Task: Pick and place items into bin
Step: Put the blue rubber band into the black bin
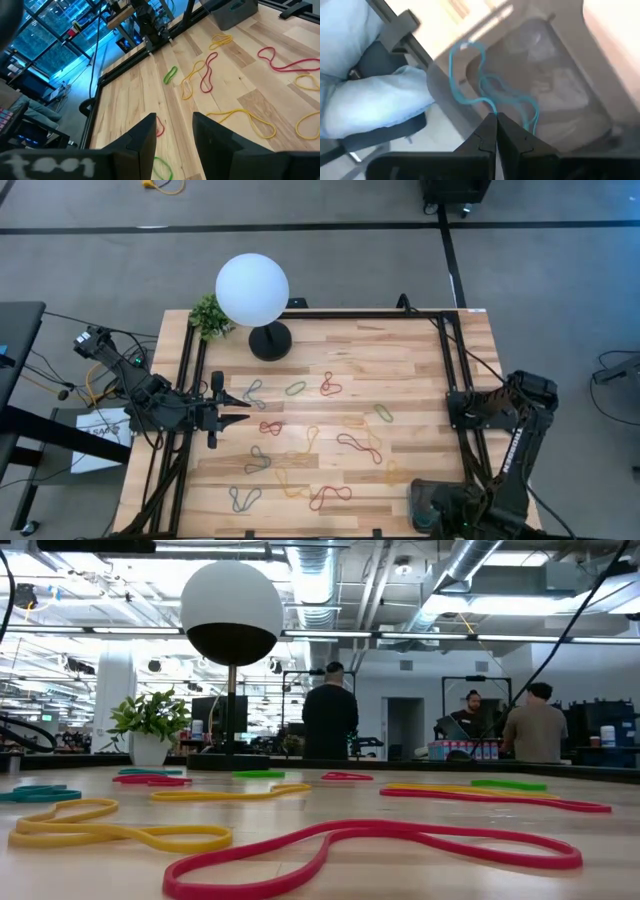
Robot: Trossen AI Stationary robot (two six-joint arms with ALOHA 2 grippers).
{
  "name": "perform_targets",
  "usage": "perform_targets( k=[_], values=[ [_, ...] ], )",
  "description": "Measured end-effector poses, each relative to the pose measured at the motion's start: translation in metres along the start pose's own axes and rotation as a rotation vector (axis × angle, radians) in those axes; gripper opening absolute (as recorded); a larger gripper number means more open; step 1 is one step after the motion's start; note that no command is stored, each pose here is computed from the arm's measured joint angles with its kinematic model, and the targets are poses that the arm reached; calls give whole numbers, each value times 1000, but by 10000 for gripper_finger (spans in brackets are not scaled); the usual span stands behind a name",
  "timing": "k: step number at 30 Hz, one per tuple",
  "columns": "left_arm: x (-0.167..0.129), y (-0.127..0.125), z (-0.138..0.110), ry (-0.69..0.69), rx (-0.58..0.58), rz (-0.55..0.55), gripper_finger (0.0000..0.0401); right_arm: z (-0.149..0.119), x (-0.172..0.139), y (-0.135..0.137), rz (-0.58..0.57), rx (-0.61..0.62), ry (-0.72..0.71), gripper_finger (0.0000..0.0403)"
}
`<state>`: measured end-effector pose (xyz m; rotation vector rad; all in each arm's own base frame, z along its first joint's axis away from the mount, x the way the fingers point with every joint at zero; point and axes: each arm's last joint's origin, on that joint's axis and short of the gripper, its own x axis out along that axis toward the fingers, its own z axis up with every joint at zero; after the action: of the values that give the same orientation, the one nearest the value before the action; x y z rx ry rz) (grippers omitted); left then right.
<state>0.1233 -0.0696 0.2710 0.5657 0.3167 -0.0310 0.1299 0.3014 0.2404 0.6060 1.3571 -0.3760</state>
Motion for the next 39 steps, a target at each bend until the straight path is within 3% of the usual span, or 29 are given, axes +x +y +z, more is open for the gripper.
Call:
perform_targets(
  k=[7,14,24,31,39],
  values=[
    [0,0,0,0,0,0,119,29,4,4,-22,-120,-18,1],
    [0,0,0,0,0,0,119,42,5,5,-30,-125,-14,1],
    [0,0,0,0,0,0,119,42,4,-7,-167,24,19,1],
    [0,0,0,0,0,0,119,59,6,-7,-182,129,8,27],
    [0,0,0,0,0,0,119,80,8,-7,-184,122,9,56]
  ],
)
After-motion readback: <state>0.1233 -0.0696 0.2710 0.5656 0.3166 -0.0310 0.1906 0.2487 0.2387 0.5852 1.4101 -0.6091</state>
